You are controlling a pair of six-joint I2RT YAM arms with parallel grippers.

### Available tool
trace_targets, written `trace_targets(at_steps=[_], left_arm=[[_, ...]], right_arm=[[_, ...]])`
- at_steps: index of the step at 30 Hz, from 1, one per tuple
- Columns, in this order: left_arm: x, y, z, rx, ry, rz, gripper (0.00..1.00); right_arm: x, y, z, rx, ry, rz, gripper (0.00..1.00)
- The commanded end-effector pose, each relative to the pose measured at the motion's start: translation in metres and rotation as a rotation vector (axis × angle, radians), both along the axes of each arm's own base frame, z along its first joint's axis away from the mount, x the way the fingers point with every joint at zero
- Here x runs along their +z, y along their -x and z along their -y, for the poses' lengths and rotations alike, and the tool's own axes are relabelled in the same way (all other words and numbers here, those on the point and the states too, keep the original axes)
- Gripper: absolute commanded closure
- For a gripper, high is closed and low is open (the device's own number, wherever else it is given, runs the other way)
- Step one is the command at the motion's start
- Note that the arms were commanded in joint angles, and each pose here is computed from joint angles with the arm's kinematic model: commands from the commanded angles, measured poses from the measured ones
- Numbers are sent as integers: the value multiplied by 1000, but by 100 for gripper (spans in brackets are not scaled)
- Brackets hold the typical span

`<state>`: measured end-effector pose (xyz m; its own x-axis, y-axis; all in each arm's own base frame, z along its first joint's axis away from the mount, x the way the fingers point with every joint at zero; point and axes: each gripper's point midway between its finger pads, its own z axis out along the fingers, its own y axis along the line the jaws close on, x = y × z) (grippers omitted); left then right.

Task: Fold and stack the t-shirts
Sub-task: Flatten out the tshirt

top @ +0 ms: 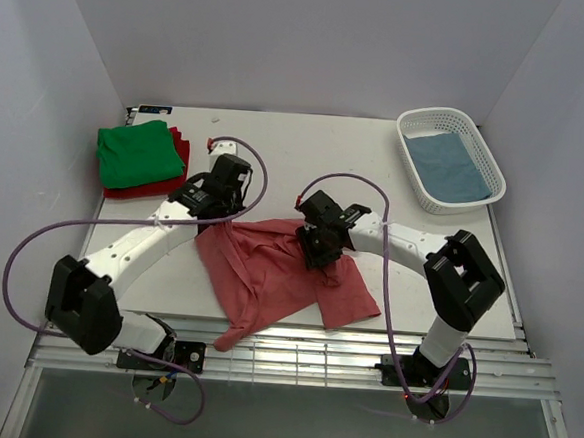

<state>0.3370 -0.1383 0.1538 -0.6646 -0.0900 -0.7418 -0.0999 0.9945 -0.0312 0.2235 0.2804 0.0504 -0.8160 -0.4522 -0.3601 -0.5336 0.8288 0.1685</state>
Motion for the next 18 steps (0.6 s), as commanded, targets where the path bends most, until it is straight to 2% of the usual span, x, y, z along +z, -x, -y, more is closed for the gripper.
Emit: trace_targets(at_steps=[1,2,4,6,7,8,12,14,17,18], left_arm=[[66,11,-23,82,20,127,100],[73,13,-24,84,31,140,100],[83,20,-27,81,49,152,100],[85,24,-29,93,56,153,100],[86,27,-32,99,53,153,100],[86,29,-34,100,50,152,100],[87,39,-49,151,24,150,100],[96,46,-60,189,17,169,100],[110,55,-76,249,-4,202,100],[116,58,-81,260,-3,218,100]], right_arm=[[-5,-15,2,-22,36,55,59],[-7,-17,2,-28,44,57,59],[-12,-22,0,-28,51,65,67],[-16,-27,0,-40,65,75,78],[-18,-29,0,-45,76,78,87],[-18,-31,0,-52,82,83,91],[8,-44,5,-87,77,160,92],[44,-52,14,-112,70,201,92],[117,-73,32,-168,55,353,92],[134,-73,47,-186,91,379,92]])
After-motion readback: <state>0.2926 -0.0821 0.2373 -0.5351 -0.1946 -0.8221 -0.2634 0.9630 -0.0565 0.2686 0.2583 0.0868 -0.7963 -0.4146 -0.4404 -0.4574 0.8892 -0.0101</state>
